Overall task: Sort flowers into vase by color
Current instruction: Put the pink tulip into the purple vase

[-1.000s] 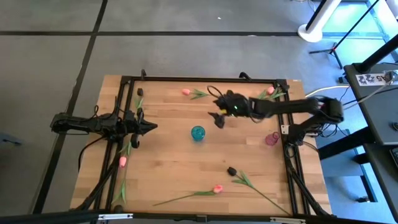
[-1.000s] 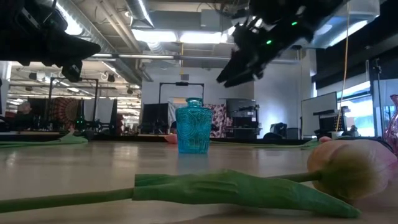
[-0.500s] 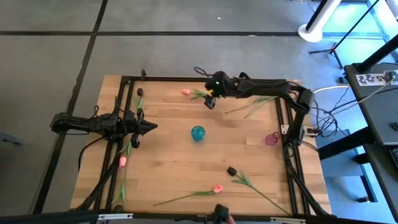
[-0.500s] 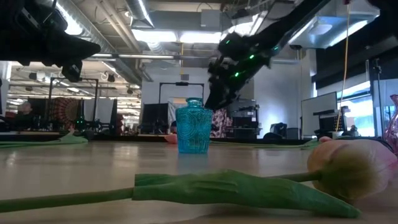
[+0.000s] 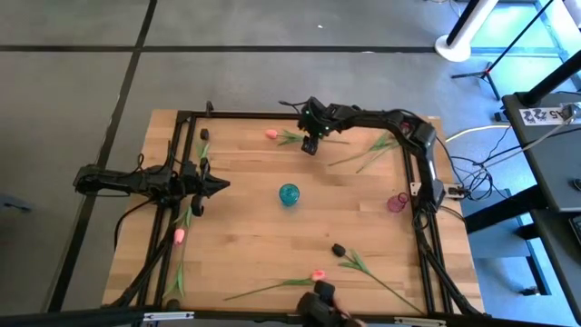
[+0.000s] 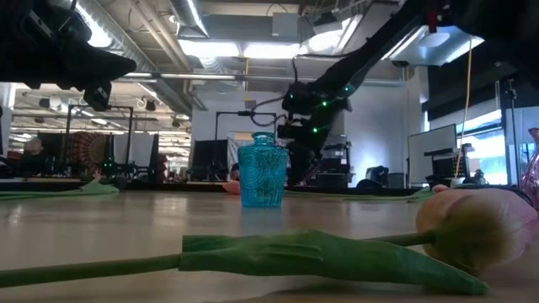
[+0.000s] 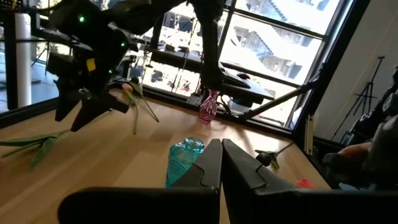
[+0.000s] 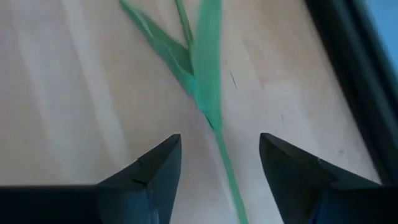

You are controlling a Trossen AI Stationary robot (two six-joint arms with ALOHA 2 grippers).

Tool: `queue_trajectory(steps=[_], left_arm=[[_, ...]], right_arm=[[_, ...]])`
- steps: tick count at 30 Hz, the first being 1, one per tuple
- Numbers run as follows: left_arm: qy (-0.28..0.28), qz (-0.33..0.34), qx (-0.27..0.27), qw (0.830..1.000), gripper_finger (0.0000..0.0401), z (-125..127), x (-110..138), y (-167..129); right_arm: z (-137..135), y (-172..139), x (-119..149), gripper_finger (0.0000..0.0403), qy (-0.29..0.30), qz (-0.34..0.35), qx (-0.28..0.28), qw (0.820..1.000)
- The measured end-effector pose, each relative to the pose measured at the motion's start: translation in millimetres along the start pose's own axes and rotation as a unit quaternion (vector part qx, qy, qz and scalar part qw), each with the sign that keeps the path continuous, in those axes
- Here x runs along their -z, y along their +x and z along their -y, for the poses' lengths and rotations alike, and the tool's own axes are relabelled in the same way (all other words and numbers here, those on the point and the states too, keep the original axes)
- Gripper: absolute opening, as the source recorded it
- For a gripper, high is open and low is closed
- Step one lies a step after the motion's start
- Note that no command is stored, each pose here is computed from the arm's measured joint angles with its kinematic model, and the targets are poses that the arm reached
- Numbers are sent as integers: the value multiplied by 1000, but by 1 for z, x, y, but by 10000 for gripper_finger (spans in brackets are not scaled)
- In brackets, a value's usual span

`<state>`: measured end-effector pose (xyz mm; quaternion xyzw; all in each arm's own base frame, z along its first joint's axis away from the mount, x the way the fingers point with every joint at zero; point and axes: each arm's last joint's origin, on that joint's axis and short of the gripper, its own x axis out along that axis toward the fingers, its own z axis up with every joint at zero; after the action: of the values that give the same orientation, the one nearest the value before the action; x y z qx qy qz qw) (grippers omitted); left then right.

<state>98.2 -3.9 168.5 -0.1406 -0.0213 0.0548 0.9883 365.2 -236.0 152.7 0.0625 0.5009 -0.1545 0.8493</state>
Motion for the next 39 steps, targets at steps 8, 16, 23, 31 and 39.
queue_trajectory(steps=[8, 16, 23, 31, 39], left_arm=[[0, 0, 1, 1000, 1, 0, 0, 0], [0, 0, 1, 1000, 1, 0, 0, 0], [0, 0, 1, 1000, 1, 0, 0, 0], [0, 0, 1, 1000, 1, 0, 0, 0], [0, 0, 1, 1000, 1, 0, 0, 0]], right_arm=[[8, 18, 11, 149, -4, -32, 4, 999], [4, 20, 10, 45, -19, -34, 9, 999], [4, 16, 9, 15, -19, -30, 13, 999], [-16, -59, -20, 4, -3, 54, 29, 998], [-64, -167, -47, 2, -11, 219, 17, 976]])
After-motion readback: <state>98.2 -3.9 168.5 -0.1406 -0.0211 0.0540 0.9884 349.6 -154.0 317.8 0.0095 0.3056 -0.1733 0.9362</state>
